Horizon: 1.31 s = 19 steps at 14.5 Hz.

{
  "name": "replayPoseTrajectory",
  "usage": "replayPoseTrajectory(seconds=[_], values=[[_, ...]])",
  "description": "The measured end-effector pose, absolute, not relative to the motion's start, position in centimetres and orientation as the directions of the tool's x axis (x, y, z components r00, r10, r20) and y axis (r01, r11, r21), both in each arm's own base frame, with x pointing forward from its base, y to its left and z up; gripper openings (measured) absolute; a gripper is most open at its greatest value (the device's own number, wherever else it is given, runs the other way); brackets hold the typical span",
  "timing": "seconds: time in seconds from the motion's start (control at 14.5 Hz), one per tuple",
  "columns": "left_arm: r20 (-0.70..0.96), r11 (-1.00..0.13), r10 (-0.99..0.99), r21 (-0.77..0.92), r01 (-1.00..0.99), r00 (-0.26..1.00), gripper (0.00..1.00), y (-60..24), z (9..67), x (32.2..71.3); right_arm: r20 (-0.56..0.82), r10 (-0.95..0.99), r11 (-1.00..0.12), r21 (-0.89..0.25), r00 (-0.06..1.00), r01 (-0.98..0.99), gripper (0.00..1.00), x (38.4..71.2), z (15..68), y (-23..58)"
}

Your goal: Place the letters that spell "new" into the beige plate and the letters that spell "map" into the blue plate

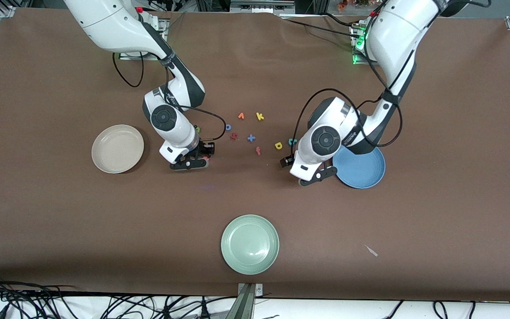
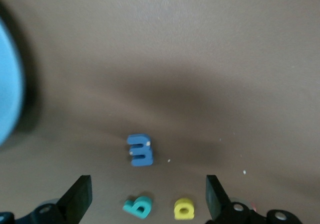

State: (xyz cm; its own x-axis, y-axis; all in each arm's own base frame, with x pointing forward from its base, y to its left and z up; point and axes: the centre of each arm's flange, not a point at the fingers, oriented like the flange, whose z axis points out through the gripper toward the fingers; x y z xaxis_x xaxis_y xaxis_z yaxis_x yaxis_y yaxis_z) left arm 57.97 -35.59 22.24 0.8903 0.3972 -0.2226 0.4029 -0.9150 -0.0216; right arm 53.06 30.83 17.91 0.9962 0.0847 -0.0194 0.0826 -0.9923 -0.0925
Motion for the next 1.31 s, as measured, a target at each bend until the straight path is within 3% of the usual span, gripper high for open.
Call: replayPoseTrajectory(seconds=[0.48,0.69,0.97,1.31], values=[[-0.231,-0.929,0.371,-0.081,0.362,0.900,0.96,-36.1,18.0,56.6,-0.020,0.100,-0.991,-0.092,0.995,0.097,0.47,52.7,17.7,31.6],[-0.232,-0.932,0.362,-0.094,0.350,0.903,0.64,-36.2,17.1,56.3,-0.014,0.110,-0.990,-0.087,0.994,0.108,0.27,52.8,17.8,31.7],[-0.229,-0.934,0.358,-0.093,0.346,0.905,0.26,-36.2,17.2,56.4,-0.016,0.112,-0.991,-0.082,0.994,0.110,0.27,53.2,18.1,31.7],[-0.185,-0.942,0.334,-0.104,0.320,0.924,0.26,-35.0,19.4,58.0,-0.120,0.125,-0.992,0.001,0.985,0.126,0.27,56.1,22.4,29.6]])
